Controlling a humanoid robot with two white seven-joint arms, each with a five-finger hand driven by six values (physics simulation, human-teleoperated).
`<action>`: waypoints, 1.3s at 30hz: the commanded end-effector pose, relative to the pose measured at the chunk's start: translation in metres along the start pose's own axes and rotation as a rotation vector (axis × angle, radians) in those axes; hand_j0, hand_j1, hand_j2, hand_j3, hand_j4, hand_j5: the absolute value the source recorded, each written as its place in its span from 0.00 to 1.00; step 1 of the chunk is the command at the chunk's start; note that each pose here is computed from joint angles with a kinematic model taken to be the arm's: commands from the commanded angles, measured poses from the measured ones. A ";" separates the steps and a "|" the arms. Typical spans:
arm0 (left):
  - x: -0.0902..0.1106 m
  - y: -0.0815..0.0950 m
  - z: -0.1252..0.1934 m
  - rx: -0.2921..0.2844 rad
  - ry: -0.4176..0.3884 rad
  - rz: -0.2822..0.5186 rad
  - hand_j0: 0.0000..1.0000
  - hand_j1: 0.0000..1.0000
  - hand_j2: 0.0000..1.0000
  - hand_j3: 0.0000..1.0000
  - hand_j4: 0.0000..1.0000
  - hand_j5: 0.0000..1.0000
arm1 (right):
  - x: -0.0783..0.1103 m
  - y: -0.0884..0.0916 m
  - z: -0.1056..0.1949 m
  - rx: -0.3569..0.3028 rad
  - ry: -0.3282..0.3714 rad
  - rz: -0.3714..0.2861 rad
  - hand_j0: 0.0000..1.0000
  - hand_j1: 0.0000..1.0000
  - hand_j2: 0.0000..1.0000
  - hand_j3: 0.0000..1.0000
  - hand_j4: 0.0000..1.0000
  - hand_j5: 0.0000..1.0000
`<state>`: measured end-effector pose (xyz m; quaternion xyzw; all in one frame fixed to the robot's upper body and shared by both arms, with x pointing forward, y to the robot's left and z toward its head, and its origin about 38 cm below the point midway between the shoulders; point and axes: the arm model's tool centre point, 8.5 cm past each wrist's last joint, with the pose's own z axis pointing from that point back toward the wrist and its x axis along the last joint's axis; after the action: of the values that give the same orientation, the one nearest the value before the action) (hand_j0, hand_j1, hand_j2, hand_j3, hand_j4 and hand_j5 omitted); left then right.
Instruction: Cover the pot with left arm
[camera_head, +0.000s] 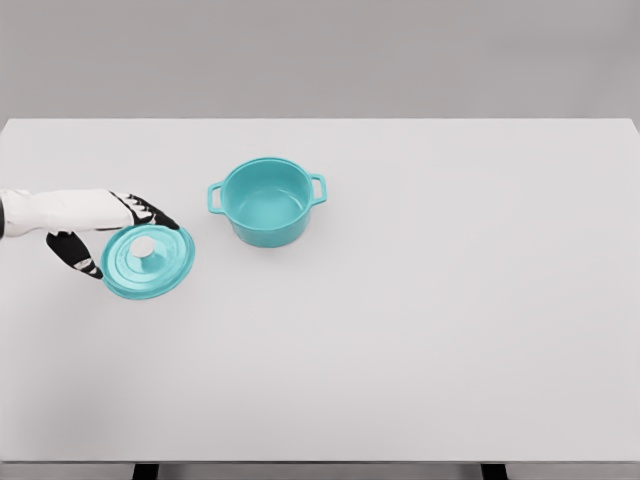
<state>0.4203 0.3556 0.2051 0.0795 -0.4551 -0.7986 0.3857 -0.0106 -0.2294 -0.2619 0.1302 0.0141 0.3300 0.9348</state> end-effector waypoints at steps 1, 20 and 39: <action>-0.005 -0.003 0.000 -0.020 0.031 -0.014 1.00 1.00 1.00 1.00 1.00 1.00 | 0.000 0.000 0.000 0.000 0.000 0.000 1.00 1.00 1.00 1.00 1.00 1.00; -0.005 -0.004 -0.027 -0.053 0.075 -0.091 0.83 0.83 0.83 0.83 0.83 0.83 | 0.000 0.000 0.000 0.000 0.000 0.000 1.00 1.00 1.00 1.00 1.00 1.00; -0.006 -0.008 -0.036 -0.063 0.091 -0.099 0.73 0.73 0.73 0.73 0.73 0.73 | 0.000 0.000 0.000 0.000 0.000 0.000 1.00 1.00 1.00 1.00 1.00 1.00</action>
<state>0.4371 0.3379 0.1769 0.1248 -0.4069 -0.8272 0.3669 -0.0106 -0.2294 -0.2619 0.1302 0.0141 0.3300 0.9349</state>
